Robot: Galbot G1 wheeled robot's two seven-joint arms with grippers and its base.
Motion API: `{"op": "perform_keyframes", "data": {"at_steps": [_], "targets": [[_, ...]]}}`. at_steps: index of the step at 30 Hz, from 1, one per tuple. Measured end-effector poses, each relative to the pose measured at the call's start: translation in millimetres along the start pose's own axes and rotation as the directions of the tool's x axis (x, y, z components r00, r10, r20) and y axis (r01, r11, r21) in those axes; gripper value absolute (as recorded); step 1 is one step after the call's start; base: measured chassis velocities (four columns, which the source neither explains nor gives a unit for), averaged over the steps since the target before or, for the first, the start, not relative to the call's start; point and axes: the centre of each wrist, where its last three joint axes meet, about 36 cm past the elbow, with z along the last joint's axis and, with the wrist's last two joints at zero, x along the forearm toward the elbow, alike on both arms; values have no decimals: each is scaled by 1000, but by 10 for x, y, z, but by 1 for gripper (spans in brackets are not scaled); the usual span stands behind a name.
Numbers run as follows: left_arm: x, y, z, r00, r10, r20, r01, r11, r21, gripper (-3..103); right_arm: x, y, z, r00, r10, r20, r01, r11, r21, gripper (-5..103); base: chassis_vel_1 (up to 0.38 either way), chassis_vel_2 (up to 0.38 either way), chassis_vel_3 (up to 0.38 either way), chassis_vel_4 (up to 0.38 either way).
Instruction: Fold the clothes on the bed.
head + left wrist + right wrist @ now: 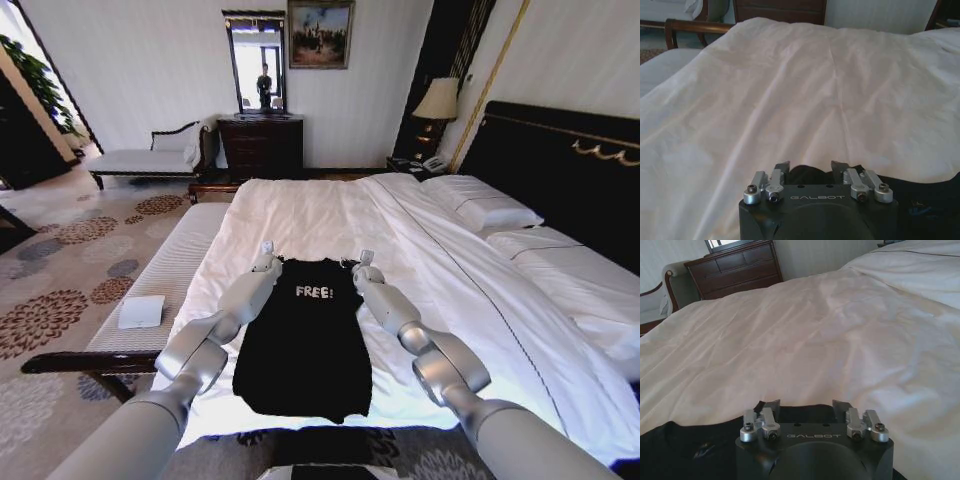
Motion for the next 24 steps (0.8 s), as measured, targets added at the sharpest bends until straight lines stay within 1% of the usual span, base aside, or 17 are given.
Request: {"op": "perform_keyframes", "data": {"at_steps": [2,3,5,6,7,8,9,10,11,12,13,16,18,19,21,22,24], "targets": [[96,78,59,1000,12,14,-12,1000,-1,63,141,-29,96,1000,-9,-24,9,1000,-18,68,0,0,0,0],[96,78,59,1000,12,14,-12,1000,-1,63,141,-29,96,1000,-9,-24,9,1000,-18,68,0,0,0,0],[233,267,189,999,25,25,-25,1000,2,74,310,-119,258,999,-2,-46,0,999,-35,79,0,0,0,0],[337,404,296,999,33,34,-34,999,7,74,428,-190,354,998,-1,-56,-1,999,-46,84,0,0,0,0],[434,513,394,998,39,39,-39,999,16,80,551,-276,410,998,1,-57,-5,998,-65,90,0,0,0,0],[434,513,394,998,39,39,-39,999,16,80,551,-276,410,998,1,-57,-5,998,-65,90,0,0,0,0],[536,606,506,998,45,42,-46,999,22,85,662,-363,415,999,8,-51,-12,996,-84,95,0,0,0,0],[639,695,643,998,53,43,-55,998,27,90,811,-459,396,999,14,-42,-19,994,-109,95,0,0,0,0],[675,725,691,997,58,43,-59,998,29,94,867,-488,386,999,16,-39,-21,993,-116,98,0,0,0,0],[832,831,864,996,72,43,-74,996,42,96,1100,-572,353,1000,14,-20,-16,991,-134,98,0,0,0,0],[832,831,864,996,72,43,-74,996,42,96,1100,-572,353,1000,14,-20,-16,991,-134,98,0,0,0,0],[1091,944,984,992,98,75,-102,993,62,97,1438,-689,373,1000,17,0,-17,990,-138,100,0,0,0,0],[1167,967,1001,991,105,85,-111,992,67,95,1527,-712,419,1000,17,-4,-18,990,-141,100,0,0,0,0],[1358,1032,1036,987,120,110,-129,989,77,94,1726,-771,502,1000,16,-8,-17,989,-146,100,0,0,0,0],[1564,1132,1080,983,130,129,-141,986,87,93,1946,-836,561,1000,14,-2,-14,988,-153,100,0,0,0,0],[1766,1251,1167,982,136,133,-149,985,92,92,2131,-879,595,1000,11,7,-10,987,-159,100,0,0,0,0],[1876,1322,1231,981,139,133,-152,984,92,92,2236,-907,607,1000,9,14,-6,987,-162,100,0,0,0,0]]}}
